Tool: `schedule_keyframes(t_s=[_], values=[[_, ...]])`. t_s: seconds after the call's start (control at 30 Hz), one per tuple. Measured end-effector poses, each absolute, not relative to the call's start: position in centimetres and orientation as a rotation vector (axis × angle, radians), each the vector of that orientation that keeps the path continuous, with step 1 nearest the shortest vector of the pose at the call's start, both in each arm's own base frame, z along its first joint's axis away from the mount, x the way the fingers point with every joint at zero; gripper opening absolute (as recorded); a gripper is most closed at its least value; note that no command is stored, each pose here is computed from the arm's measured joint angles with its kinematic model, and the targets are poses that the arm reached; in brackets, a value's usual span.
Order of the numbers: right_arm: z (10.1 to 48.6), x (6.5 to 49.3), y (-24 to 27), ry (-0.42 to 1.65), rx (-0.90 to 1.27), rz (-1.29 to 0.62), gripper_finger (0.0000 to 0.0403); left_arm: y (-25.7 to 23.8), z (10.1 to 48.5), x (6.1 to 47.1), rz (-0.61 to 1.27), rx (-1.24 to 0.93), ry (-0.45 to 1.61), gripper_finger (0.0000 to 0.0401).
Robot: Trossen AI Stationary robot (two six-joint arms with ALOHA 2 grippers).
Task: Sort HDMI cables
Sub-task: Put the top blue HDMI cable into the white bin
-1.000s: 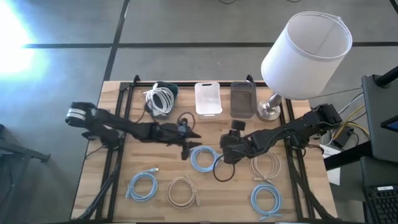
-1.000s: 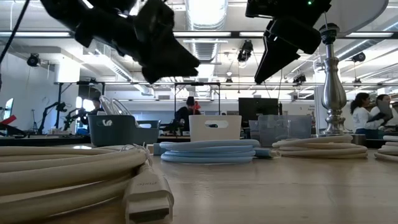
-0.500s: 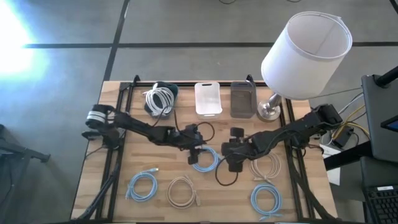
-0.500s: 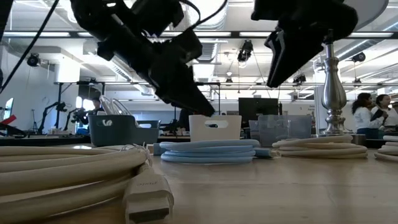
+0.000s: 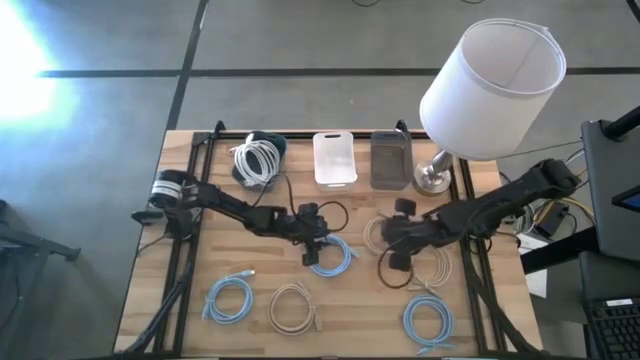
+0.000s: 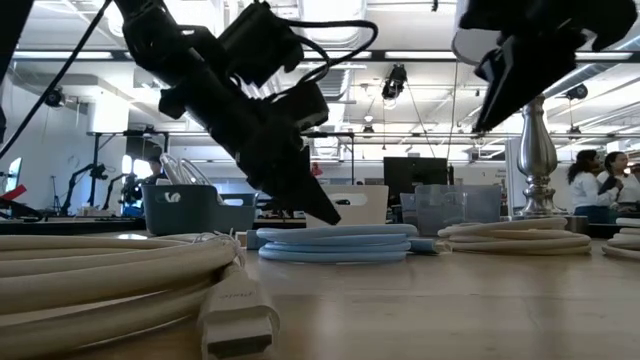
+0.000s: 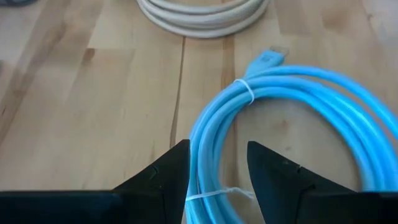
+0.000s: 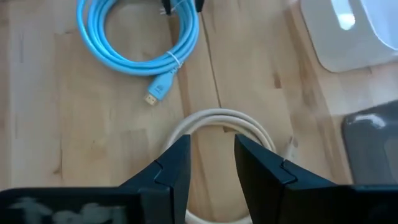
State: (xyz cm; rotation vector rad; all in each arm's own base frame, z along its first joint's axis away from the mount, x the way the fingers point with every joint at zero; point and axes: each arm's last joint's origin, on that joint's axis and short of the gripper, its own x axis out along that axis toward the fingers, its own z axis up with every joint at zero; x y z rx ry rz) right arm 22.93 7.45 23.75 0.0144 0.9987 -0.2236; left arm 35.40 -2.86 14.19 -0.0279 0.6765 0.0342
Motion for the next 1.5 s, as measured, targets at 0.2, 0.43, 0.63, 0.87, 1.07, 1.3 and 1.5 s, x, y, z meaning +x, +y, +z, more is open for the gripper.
schedule_keyframes(t_s=[0.2,0.43,0.63,0.87,1.07,1.3,1.5], values=[[23.7,19.9,6.4,0.932,0.086,-0.230,0.0108,-2.8,13.5,35.5,0.039,0.021,0.695,0.0163],[22.7,17.7,5.8,0.941,0.185,-0.181,0.0097,-2.5,12.7,35.5,0.087,0.047,0.720,0.0163],[21.6,16.8,5.7,0.987,0.265,-0.135,0.0088,-2.6,12.2,35.6,0.055,0.036,0.734,0.0126],[21.3,16.8,5.7,0.992,0.266,-0.131,0.0081,-2.6,12.8,36.0,0.060,0.044,0.724,0.0042],[21.7,17.0,5.8,0.967,0.275,-0.121,0.0080,-2.4,14.8,37.5,0.138,0.127,0.694,0.0042],[21.7,17.1,5.8,0.964,0.274,-0.119,0.0086,-2.2,18.9,39.8,0.191,0.206,0.685,0.0056],[21.7,17.1,5.8,0.963,0.275,-0.119,0.0081,-0.4,22.9,41.1,0.450,0.304,0.671,0.0050]])
